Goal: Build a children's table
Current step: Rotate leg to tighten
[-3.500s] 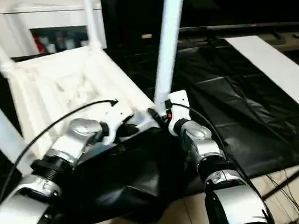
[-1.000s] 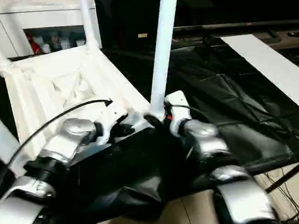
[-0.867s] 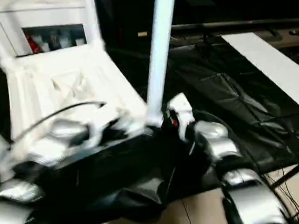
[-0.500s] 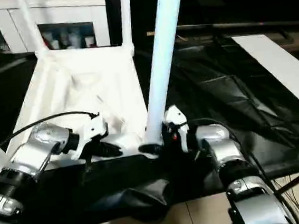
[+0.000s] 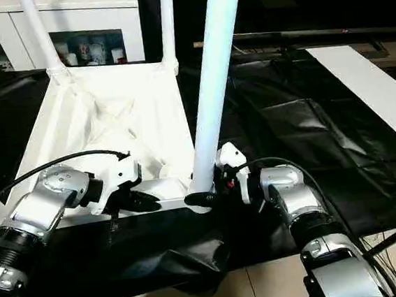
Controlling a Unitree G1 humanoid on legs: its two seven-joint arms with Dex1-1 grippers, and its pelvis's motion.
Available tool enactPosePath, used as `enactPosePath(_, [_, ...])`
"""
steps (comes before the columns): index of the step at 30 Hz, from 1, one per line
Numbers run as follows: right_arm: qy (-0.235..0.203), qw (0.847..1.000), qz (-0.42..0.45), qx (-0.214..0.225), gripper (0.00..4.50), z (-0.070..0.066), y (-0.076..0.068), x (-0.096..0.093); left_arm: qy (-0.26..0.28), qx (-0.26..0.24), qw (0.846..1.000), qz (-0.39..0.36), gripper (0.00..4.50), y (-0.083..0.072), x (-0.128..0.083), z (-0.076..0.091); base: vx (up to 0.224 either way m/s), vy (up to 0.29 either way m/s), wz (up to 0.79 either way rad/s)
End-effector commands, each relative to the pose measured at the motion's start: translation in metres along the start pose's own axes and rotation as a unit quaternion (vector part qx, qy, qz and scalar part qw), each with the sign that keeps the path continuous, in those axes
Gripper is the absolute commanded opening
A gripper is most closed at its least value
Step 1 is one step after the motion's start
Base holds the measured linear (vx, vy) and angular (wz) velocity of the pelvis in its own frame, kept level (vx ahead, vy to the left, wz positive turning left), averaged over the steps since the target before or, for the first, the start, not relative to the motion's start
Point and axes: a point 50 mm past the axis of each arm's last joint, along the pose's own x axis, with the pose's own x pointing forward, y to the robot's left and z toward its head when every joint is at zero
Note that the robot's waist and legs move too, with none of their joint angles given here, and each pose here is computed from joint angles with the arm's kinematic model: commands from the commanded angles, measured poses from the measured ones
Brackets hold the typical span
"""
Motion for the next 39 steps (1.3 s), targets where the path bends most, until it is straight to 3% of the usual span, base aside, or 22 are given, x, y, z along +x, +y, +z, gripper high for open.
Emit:
enactPosePath(1, [0.011, 1.0, -0.005, -0.001, 2.77, -0.001, -0.001, -0.002, 0.011, -0.01, 0.999, -0.046, 0.0, -0.01, 0.013, -0.006, 0.0, 0.0, 0.0])
enactPosePath(4, [0.013, 1.0, -0.015, 0.003, 2.72, -0.003, -0.001, -0.002, 0.014, -0.015, 0.999, -0.037, 0.0, -0.009, 0.013, -0.007, 0.0, 0.0, 0.0])
enactPosePath(5, [0.007, 0.998, -0.07, 0.009, 2.72, -0.005, -0.007, 0.001, 0.015, -0.028, 0.999, -0.01, 0.0, -0.005, 0.015, -0.007, 0.0, 0.0, 0.0])
enactPosePath(8, [0.003, 0.993, -0.113, 0.017, 2.72, -0.006, -0.012, 0.002, 0.015, -0.034, 0.999, 0.012, 0.0, -0.001, 0.017, -0.007, 0.0, 0.0, 0.0])
enactPosePath(12, [-0.016, 0.959, -0.271, 0.082, 2.71, -0.012, -0.026, 0.013, 0.015, -0.076, 0.988, 0.131, 0.0, 0.019, 0.028, -0.001, 0.0, 0.0, 0.0])
enactPosePath(13, [-0.016, 0.959, -0.271, 0.082, 2.71, -0.012, -0.026, 0.013, 0.015, -0.076, 0.988, 0.131, 0.0, 0.019, 0.028, -0.001, 0.0, 0.0, 0.0])
enactPosePath(15, [-0.026, 0.931, -0.342, 0.124, 2.7, -0.013, -0.029, 0.023, 0.0, -0.11, 0.973, 0.201, 0.0, 0.029, 0.039, 0.009, 0.0, 0.0, 0.0])
enactPosePath(16, [-0.026, 0.931, -0.342, 0.124, 2.7, -0.013, -0.029, 0.023, 0.0, -0.11, 0.973, 0.201, 0.0, 0.029, 0.039, 0.009, 0.0, 0.0, 0.0])
enactPosePath(17, [-0.029, 0.914, -0.376, 0.146, 2.7, -0.013, -0.03, 0.03, -0.011, -0.123, 0.965, 0.23, 0.0, 0.032, 0.046, 0.015, 0.0, 0.0, 0.0])
enactPosePath(18, [-0.029, 0.914, -0.376, 0.146, 2.7, -0.013, -0.03, 0.03, -0.011, -0.123, 0.965, 0.23, 0.0, 0.032, 0.046, 0.015, 0.0, 0.0, 0.0])
enactPosePath(20, [-0.029, 0.895, -0.414, 0.164, 2.7, -0.011, -0.028, 0.044, -0.028, -0.127, 0.955, 0.268, 0.0, 0.035, 0.06, 0.024, 0.0, 0.0, 0.0])
enactPosePath(22, [-0.029, 0.897, -0.411, 0.158, 2.7, -0.008, -0.027, 0.049, -0.024, -0.12, 0.954, 0.272, 0.0, 0.035, 0.063, 0.025, 0.0, 0.0, 0.0])
enactPosePath(24, [-0.041, 0.91, -0.385, 0.147, 2.7, -0.003, -0.024, 0.056, -0.011, -0.108, 0.958, 0.265, 0.0, 0.034, 0.064, 0.023, 0.0, 0.0, 0.0])
enactPosePath(27, [-0.103, 0.929, -0.326, 0.14, 2.7, 0.01, -0.018, 0.065, 0.004, -0.097, 0.961, 0.258, 0.0, 0.034, 0.06, 0.018, 0.0, 0.0, 0.0])
enactPosePath(29, [-0.134, 0.934, -0.304, 0.127, 3.4, 0.017, -0.017, 0.064, 0.008, -0.09, 0.963, 0.256, 0.0, 0.035, 0.058, 0.016, 0.0, 0.0, 0.0])
enactPosePath(30, [-0.141, 0.937, -0.296, 0.121, 3.42, 0.019, -0.017, 0.062, 0.008, -0.089, 0.964, 0.25, 0.0, 0.034, 0.057, 0.016, 0.0, 0.0, 0.0])
enactPosePath(35, [-0.142, 0.946, -0.274, 0.096, 3.86, 0.022, -0.019, 0.054, 0.009, -0.077, 0.971, 0.226, 0.0, 0.032, 0.053, 0.014, 0.0, 0.0, 0.0])
enactPosePath(39, [-0.083, 0.974, -0.205, 0.043, 3.86, 0.014, -0.021, 0.028, 0.008, -0.032, 0.988, 0.152, 0.0, 0.023, 0.044, 0.008, 0.0, 0.0, 0.0])
